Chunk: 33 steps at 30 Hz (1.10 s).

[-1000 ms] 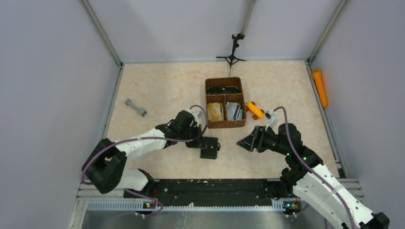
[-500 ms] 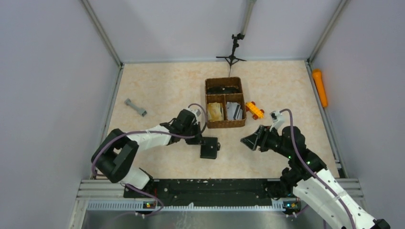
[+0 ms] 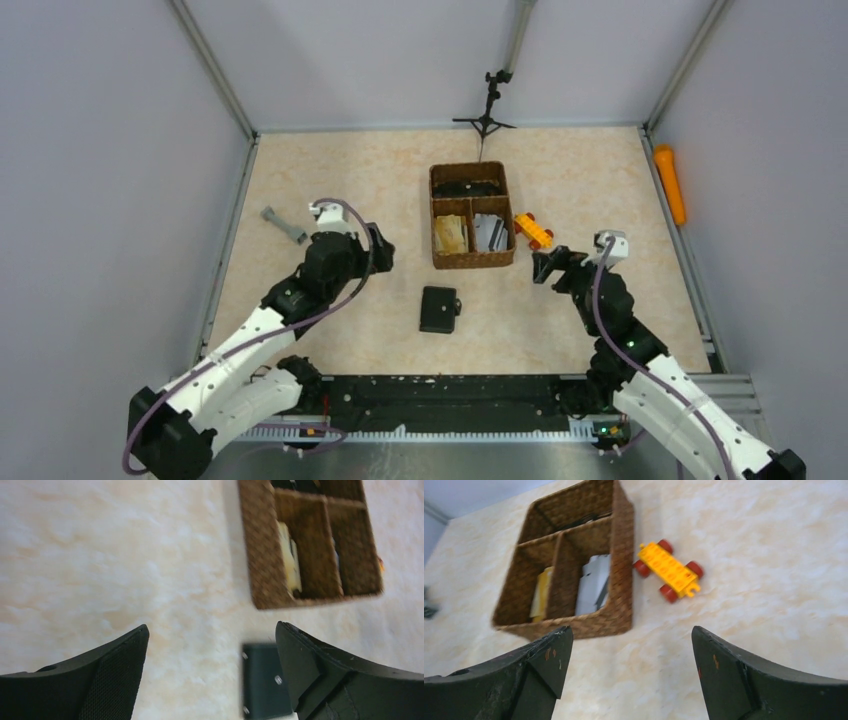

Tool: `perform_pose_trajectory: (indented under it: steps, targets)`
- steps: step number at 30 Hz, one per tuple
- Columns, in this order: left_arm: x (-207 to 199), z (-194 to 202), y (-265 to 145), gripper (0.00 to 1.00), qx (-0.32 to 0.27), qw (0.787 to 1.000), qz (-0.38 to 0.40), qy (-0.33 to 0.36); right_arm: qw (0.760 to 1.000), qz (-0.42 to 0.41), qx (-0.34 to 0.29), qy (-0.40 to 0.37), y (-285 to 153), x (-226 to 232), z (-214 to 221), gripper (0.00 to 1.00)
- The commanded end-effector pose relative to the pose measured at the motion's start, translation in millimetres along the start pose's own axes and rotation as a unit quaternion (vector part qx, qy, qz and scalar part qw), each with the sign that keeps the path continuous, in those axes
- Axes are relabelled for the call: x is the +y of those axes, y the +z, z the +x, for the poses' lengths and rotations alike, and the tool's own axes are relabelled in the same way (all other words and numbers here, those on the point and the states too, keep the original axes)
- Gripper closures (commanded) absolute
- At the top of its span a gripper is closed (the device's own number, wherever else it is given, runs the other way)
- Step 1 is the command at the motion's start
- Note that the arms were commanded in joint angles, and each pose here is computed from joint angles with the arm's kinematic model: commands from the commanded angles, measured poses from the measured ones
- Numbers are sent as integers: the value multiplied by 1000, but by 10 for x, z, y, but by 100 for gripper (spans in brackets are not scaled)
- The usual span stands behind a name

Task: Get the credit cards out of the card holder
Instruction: Reset both arms

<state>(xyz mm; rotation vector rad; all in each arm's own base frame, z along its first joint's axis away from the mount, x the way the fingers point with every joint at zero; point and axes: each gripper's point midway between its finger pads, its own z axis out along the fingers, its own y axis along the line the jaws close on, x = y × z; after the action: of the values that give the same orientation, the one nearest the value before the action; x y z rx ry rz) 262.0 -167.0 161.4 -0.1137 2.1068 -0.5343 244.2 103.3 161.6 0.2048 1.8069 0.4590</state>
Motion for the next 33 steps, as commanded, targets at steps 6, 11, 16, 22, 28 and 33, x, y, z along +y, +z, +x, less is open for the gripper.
perform_pose_trajectory:
  steps: [6,11,16,22,28,33]
  targets:
    - [1104,-641,-67,1,-198,954,-217,67,967,95,-194,-138,164,-368,-619,10]
    - [1569,-741,-32,1,-242,927,-270,93,946,175,-206,-182,273,-649,-701,8]
    - [1981,-739,47,2,-243,919,-299,82,954,163,-194,-160,427,-925,-524,11]
    - [1999,-793,309,3,-258,930,-246,92,959,130,-183,-172,556,-1043,-467,14]
    - [2026,-876,459,6,-237,932,-247,120,943,162,-201,-208,584,-1182,-491,14]
    - [2165,-951,264,10,-278,909,-295,100,942,180,-198,-204,695,-1331,-363,20]
